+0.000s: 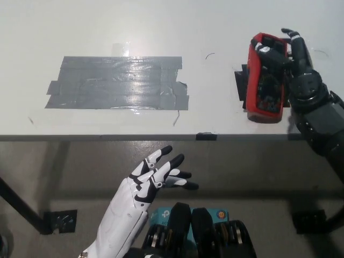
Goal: The robot first picks the multimeter with right hand and then unfolds the black stand on the back of it using left hand
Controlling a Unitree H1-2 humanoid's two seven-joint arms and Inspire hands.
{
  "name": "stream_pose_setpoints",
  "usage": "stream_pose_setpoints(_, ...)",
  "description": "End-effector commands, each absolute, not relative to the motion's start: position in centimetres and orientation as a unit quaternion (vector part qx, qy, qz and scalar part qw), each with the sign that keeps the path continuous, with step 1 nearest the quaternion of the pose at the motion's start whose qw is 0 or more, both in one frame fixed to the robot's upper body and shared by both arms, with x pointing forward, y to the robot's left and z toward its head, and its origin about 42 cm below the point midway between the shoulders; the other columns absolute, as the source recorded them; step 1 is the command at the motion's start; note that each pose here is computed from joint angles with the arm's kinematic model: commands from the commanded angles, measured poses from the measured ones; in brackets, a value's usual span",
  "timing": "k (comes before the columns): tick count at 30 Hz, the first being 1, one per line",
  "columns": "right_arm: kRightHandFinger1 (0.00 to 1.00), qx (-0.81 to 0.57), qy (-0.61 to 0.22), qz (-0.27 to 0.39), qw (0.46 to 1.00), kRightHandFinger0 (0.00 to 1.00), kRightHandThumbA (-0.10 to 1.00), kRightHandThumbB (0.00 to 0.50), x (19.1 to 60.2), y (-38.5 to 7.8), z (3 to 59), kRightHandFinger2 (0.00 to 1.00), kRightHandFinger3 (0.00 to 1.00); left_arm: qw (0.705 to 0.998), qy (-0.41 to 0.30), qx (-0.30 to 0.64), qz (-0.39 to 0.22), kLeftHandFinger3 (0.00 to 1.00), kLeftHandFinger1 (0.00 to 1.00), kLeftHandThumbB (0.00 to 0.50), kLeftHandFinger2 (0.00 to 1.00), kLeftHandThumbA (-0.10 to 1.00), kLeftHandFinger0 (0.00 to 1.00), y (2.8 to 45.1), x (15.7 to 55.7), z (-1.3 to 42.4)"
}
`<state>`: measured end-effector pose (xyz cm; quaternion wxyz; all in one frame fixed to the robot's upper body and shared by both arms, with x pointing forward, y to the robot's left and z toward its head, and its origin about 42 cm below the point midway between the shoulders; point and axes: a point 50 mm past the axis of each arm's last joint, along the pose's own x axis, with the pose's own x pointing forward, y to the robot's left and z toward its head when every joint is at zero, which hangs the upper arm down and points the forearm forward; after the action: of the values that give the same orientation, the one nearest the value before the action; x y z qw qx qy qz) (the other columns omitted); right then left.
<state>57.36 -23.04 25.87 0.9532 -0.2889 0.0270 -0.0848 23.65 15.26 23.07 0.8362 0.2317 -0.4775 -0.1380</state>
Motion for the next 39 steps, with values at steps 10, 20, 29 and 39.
stream_pose_setpoints(10,1.0,-0.562,0.175,0.178,0.789,1.0,0.39,0.5,58.8,-20.0,28.2,1.0,1.0,0.825,-0.508,0.222,-0.111,1.0,0.67,0.317,0.57,1.0,1.0,16.0,23.7,24.4)
stream_pose_setpoints(20,1.0,-0.553,0.209,0.166,0.789,1.0,0.57,0.5,57.8,-23.0,24.6,1.0,1.0,0.824,-0.51,0.222,-0.111,1.0,0.68,0.316,0.58,1.0,1.0,16.4,24.1,24.6)
stream_pose_setpoints(29,1.0,-0.559,0.046,0.091,0.823,1.0,0.7,0.469,59.8,-22.7,34.0,1.0,1.0,0.828,-0.5,0.229,-0.108,1.0,0.76,0.321,0.67,1.0,1.0,16.7,24.4,24.3)
stream_pose_setpoints(39,1.0,-0.504,-0.115,0.097,0.851,1.0,0.73,0.477,55.3,-21.6,42.2,1.0,1.0,0.83,-0.493,0.242,-0.098,1.0,0.89,0.321,0.88,1.0,1.0,17.0,24.2,24.0)
